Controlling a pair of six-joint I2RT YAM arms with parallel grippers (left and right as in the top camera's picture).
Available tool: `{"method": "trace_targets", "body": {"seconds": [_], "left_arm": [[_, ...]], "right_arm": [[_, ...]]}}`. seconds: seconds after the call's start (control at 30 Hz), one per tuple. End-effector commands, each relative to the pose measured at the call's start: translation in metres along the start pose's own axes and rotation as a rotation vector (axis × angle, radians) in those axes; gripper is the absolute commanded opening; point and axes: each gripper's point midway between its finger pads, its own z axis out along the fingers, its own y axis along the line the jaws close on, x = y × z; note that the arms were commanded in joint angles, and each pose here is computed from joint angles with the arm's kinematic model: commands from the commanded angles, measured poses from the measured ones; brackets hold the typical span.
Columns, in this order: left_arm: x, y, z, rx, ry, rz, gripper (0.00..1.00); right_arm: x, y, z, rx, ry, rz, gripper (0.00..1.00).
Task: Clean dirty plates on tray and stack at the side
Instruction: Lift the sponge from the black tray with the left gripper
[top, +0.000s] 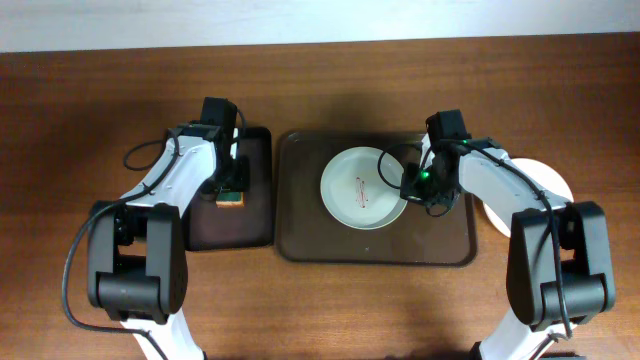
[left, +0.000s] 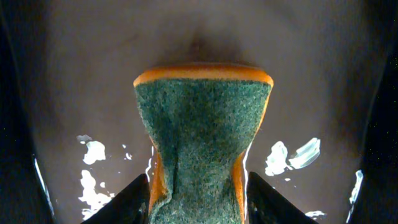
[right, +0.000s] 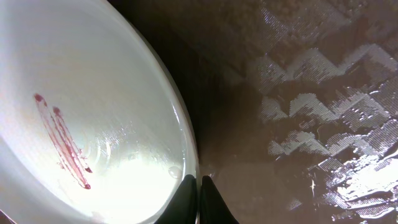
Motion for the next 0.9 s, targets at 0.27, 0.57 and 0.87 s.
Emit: {"method": "trace_targets", "body": {"seconds": [0.27,0.57,0.87], "left_arm": [[-0.006,0.0,0.001,-0.005,-0.015,0.003,0.34],[-0.013,0.003,0.003,-0.012,-0.03,-0.004,0.0],[-0.044,0.009,-0.083,0.017,-0.227,-0.03,0.0]], "right_arm": [[0.0,0.001,0.002,0.012,0.003,-0.002,0.05],[0.0,0.001,0.002,0.013,0.004,-0.002,0.04],[0.001,0.001,0.002,0.014,0.005,-0.002,0.04]]}}
